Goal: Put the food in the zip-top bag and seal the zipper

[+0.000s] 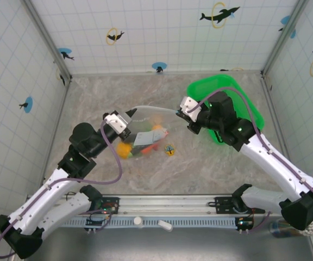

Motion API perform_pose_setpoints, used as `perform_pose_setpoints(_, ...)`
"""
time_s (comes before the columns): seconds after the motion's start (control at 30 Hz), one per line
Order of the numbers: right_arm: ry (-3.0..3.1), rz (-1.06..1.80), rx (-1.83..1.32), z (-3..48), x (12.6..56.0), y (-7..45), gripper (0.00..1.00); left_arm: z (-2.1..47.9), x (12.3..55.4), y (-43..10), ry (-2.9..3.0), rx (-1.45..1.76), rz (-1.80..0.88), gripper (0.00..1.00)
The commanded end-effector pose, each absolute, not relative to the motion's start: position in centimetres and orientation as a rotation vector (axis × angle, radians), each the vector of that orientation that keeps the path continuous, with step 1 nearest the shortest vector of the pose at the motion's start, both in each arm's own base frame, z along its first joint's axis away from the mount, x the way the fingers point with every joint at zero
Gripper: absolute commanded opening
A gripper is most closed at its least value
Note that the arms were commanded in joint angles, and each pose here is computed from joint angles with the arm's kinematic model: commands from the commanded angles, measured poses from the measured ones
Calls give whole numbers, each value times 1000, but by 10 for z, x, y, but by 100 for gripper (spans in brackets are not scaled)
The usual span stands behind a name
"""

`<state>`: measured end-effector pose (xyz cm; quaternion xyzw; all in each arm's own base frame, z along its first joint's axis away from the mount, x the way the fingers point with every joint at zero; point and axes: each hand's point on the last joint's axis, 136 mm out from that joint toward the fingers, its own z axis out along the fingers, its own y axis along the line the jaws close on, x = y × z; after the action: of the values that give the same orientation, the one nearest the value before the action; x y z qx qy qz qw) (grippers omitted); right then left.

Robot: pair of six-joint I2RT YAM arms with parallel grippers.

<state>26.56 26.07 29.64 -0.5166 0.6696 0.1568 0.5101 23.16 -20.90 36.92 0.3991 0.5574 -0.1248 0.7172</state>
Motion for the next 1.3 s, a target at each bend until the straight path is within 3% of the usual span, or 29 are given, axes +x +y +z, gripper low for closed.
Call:
perform_pose_setpoints(0.0, 1750, 253, -1172, 273, 277, 230, 0, 420, 228, -182, 1113, 718, -197, 0)
perform_pose_setpoints(0.87, 1822, 140, -997, 272, 266, 180, 0, 428, 222, -163, 1095, 651, -146, 0)
perform_pose_setpoints(1.27, 1820, 303, -972, 283, 222, 184, 0, 427, 196, -140, 1136, 567, -241, 0)
